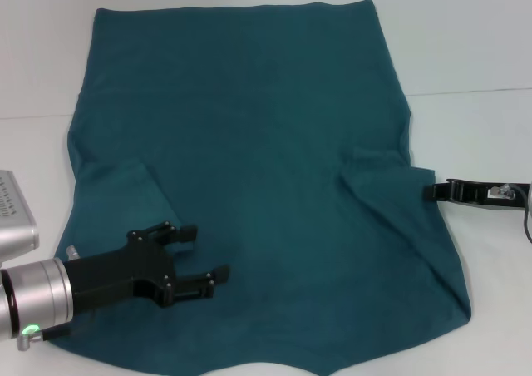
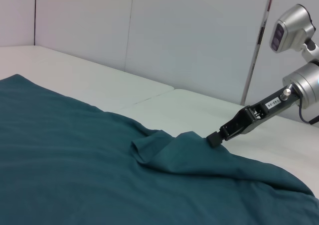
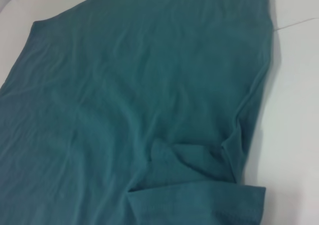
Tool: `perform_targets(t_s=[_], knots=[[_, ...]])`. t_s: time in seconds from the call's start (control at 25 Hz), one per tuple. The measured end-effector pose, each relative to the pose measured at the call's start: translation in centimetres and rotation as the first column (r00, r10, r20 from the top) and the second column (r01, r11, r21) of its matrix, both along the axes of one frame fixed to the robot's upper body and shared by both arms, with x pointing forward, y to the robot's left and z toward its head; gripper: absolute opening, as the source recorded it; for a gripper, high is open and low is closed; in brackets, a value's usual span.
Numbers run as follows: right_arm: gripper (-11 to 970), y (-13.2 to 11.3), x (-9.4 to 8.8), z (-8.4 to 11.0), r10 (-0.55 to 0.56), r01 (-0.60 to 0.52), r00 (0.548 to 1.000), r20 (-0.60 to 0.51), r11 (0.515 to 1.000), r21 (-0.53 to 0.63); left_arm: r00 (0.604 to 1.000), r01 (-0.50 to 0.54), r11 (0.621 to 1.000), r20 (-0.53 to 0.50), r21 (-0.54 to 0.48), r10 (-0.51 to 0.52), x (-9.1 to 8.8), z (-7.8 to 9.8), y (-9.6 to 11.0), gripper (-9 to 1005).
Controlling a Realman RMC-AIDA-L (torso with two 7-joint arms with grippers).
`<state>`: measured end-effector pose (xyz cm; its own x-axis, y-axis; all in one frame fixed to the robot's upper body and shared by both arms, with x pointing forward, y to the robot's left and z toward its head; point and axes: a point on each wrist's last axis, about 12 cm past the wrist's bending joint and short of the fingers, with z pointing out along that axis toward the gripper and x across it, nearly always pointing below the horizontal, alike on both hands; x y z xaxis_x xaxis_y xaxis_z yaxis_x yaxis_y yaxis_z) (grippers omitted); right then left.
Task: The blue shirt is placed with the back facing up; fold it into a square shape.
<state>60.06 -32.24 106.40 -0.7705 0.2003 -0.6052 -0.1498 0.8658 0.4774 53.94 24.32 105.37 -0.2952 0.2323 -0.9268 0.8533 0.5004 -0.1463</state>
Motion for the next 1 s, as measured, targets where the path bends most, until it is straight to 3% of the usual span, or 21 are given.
perform_targets(t_s=[0.36,0.48,0.68,1.0], knots=[[133,-0.1,0.1,0.2,-0.001,0.001,1.000,0.009,1.000,-0.001,1.000,-0.002,1.000,0.000,0.000,0.002,0.0,0.0,0.0,890],[46,-0.1,0.1,0.2,-0.001,0.001,1.000,0.011,1.000,-0.001,1.000,-0.006,1.000,-0.001,0.003,0.006,0.1,0.0,0.0,891],[6,0.0,0.1,0.3,0.007,-0.007,1.000,0.011,1.000,0.003,1.000,-0.006,1.000,-0.002,0.004,0.006,0.1,0.0,0.0,891],[-1,0.8,0.0,1.3,0.087,-0.089,0.994,0.067,0.995,0.038,1.000,-0.010,1.000,-0.001,0.004,0.010,0.1,0.0,0.2,890]])
